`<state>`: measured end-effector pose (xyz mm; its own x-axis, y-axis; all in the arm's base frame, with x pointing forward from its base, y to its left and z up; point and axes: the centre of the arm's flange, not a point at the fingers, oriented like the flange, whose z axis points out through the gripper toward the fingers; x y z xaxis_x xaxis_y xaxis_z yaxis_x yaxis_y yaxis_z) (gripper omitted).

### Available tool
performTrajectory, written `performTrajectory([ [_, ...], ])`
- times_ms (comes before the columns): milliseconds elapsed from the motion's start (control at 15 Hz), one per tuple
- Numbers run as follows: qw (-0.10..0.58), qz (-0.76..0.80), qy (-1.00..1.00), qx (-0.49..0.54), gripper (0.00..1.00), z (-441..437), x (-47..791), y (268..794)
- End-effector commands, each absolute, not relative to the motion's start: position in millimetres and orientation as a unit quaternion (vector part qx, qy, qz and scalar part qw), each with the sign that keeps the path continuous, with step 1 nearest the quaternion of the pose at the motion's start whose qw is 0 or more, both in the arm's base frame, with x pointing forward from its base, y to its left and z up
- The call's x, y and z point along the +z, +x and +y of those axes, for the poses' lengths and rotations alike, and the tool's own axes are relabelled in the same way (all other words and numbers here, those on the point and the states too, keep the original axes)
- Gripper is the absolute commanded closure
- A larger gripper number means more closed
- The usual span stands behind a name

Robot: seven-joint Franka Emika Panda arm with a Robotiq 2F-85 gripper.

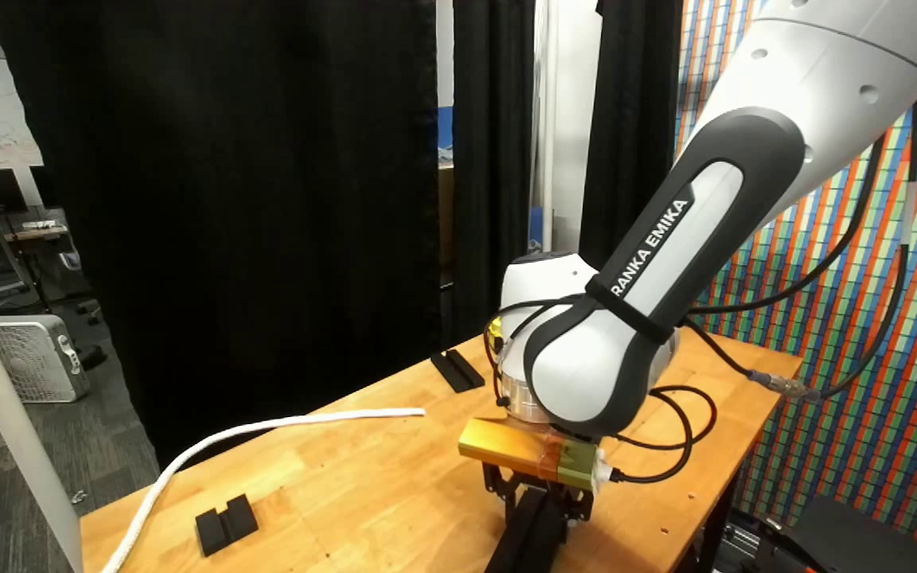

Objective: Connect the four black objects together

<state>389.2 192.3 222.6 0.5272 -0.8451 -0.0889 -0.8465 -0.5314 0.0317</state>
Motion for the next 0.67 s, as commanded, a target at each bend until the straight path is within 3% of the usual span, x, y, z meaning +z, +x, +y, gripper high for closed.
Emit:
performTrajectory([
  [0,0.013,0.485,-0.873,0.045,0.55,183.8,230.9,389.1],
  [67,0.013,0.487,-0.872,0.046,0.55,183.3,230.3,390.0],
  [133,0.015,0.49,-0.871,0.046,0.27,182.7,229.8,390.6],
  [200,0.015,0.491,-0.87,0.046,0.06,182.1,230.0,391.1],
  [600,0.017,0.495,-0.867,0.045,0.0,181.5,231.0,392.5],
])
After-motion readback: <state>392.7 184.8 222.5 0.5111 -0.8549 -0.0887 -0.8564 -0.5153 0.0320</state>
